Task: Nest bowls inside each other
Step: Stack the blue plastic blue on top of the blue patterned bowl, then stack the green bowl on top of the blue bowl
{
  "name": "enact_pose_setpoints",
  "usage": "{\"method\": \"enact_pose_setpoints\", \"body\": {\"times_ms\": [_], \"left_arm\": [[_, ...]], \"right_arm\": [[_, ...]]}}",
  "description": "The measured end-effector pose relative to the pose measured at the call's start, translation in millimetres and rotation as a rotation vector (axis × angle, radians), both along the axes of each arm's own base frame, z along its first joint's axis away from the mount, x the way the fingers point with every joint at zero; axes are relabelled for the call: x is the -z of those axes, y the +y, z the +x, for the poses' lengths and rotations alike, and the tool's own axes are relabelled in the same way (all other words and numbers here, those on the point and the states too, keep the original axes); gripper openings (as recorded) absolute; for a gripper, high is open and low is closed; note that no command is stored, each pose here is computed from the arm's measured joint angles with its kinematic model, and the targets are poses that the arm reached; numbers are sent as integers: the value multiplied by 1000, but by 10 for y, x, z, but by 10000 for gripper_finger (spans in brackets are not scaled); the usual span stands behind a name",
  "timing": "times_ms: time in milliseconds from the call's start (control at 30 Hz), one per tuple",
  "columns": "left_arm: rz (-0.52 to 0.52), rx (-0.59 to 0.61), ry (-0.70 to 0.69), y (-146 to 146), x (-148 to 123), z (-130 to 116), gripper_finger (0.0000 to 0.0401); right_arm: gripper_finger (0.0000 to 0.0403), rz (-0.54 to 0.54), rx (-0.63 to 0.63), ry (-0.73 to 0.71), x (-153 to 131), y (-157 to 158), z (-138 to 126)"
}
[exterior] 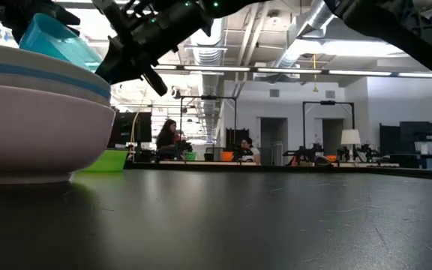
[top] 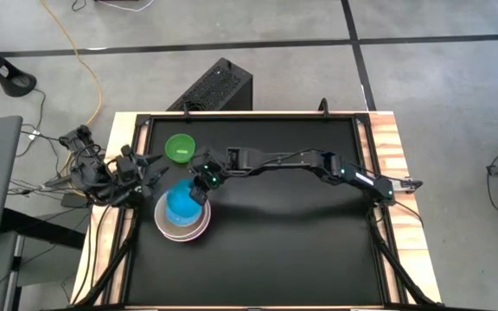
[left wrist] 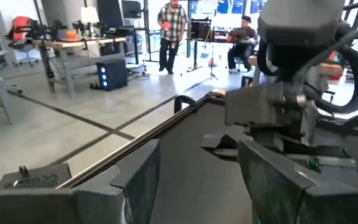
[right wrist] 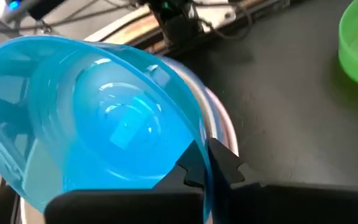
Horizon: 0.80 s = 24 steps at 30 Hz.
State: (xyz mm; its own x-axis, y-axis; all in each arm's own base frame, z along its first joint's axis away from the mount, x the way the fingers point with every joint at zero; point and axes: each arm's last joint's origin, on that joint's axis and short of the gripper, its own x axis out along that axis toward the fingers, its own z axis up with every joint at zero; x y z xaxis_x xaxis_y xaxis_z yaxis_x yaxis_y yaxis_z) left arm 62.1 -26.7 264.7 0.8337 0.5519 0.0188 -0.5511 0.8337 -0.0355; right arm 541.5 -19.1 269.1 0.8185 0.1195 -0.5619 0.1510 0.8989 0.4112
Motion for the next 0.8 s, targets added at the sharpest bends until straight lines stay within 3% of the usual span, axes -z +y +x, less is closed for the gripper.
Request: {"method": "enact_pose_setpoints", "body": {"times_ms": [433, 800], "left_arm": [[-9, 42, -12, -10, -1, 7, 206], [-36, 83, -32, -21, 4, 13, 206]], "right_arm": [[113, -73, -88, 54, 24, 164, -49], [233, -161, -111, 6, -290, -29, -189]]}}
